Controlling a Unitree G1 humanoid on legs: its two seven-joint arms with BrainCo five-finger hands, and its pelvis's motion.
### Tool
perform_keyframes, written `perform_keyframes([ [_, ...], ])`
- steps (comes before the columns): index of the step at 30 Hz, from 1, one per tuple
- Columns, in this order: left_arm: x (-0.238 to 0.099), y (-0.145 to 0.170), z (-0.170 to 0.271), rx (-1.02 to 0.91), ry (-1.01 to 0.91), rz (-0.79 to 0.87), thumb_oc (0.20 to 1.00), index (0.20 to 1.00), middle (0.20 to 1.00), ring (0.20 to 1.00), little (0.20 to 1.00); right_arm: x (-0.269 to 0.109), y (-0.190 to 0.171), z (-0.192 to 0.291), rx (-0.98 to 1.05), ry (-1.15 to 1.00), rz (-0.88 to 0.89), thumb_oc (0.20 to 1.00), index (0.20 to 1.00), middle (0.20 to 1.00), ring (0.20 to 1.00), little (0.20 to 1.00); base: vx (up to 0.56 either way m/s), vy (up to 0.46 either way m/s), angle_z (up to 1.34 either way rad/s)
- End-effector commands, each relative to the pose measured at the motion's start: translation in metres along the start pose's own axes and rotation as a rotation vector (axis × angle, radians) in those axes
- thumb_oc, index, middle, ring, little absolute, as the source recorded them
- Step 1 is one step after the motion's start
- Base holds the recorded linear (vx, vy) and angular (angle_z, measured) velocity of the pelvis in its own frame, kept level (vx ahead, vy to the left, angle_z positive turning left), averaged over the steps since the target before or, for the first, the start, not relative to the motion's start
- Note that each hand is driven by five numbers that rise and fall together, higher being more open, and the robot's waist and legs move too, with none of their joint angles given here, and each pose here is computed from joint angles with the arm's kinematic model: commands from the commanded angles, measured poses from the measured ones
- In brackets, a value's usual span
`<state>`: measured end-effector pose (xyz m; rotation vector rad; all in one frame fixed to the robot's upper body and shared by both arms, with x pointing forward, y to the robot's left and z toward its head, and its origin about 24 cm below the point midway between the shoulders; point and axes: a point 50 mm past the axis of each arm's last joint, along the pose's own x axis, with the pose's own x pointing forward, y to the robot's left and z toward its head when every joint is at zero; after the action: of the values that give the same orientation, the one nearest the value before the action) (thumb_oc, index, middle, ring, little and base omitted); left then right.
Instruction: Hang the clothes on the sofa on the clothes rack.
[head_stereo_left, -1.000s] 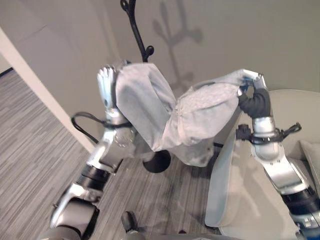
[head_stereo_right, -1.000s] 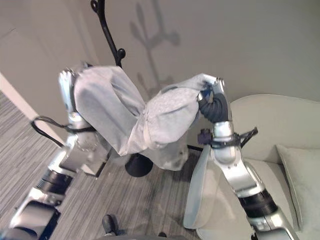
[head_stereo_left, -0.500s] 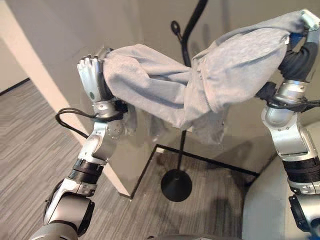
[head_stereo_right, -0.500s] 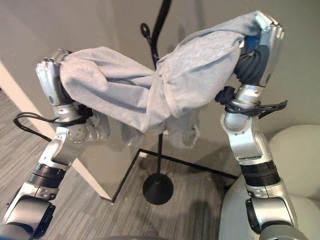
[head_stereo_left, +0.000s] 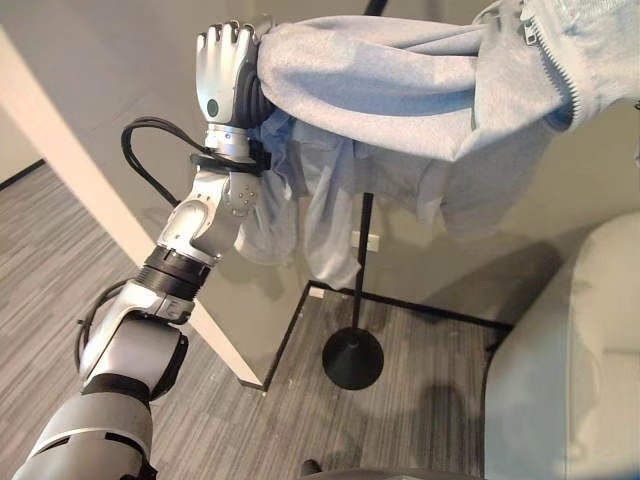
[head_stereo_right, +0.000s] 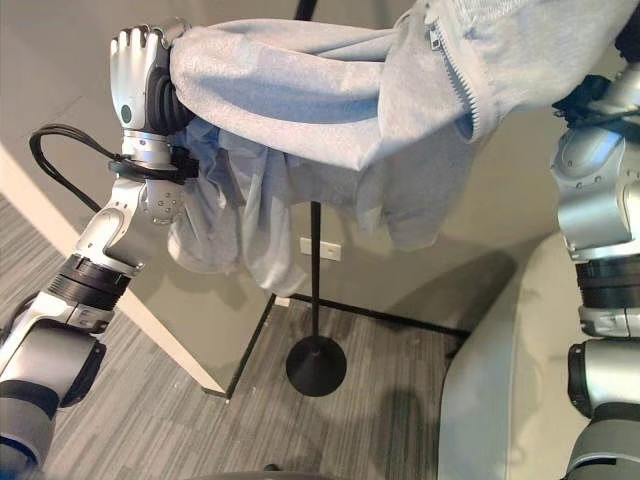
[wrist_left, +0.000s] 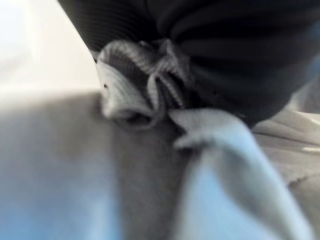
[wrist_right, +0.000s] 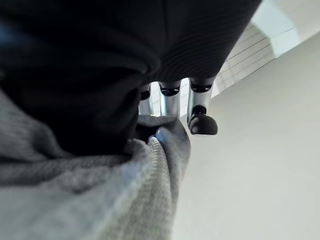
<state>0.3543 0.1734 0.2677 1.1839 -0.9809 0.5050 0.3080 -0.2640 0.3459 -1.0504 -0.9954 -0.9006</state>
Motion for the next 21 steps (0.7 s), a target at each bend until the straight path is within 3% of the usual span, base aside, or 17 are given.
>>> perform_keyframes([
  [1, 0.022, 0.036, -0.028, 0.052, 0.100, 0.125, 0.200, 0.200, 0.200, 0.200, 0.200, 0.020, -0.010, 0.007, 0.109, 0.015, -0.028, 0.200, 0.200, 0.200, 0.200, 0.200, 0.24, -0.304, -0.21],
  [2, 0.012, 0.036, -0.044, 0.169, 0.110, 0.078, 0.200, 0.200, 0.200, 0.200, 0.200, 0.023, -0.016, -0.012, -0.007, 0.018, -0.012, 0.200, 0.200, 0.200, 0.200, 0.200, 0.15, -0.354, 0.02],
  [3, 0.005, 0.037, -0.058, 0.183, 0.163, 0.053, 0.200, 0.200, 0.200, 0.200, 0.200, 0.021, -0.013, -0.015, 0.021, 0.044, 0.021, 0.200, 0.200, 0.200, 0.200, 0.200, 0.16, -0.313, 0.01],
  [5, 0.004, 0.030, -0.059, 0.144, 0.195, 0.042, 0.200, 0.200, 0.200, 0.200, 0.200, 0.012, 0.000, -0.009, 0.074, 0.047, 0.093, 0.200, 0.200, 0.200, 0.200, 0.200, 0.11, -0.158, 0.17],
  [7, -0.013, 0.011, -0.067, 0.131, 0.243, -0.057, 0.200, 0.200, 0.200, 0.200, 0.200, -0.007, 0.008, -0.032, 0.027, 0.107, 0.177, 0.200, 0.200, 0.200, 0.200, 0.200, 0.22, -0.238, 0.40],
  [16, -0.027, -0.007, -0.065, 0.068, 0.291, -0.151, 0.200, 0.200, 0.200, 0.200, 0.200, -0.004, 0.001, -0.064, -0.076, 0.199, 0.216, 0.200, 0.200, 0.200, 0.200, 0.200, 0.06, -0.086, 0.27],
  [21, -0.064, -0.028, -0.061, 0.014, 0.342, -0.259, 0.200, 0.200, 0.200, 0.200, 0.200, -0.036, 0.017, -0.069, -0.040, 0.245, 0.331, 0.200, 0.200, 0.200, 0.200, 0.200, 0.03, -0.031, 0.07],
])
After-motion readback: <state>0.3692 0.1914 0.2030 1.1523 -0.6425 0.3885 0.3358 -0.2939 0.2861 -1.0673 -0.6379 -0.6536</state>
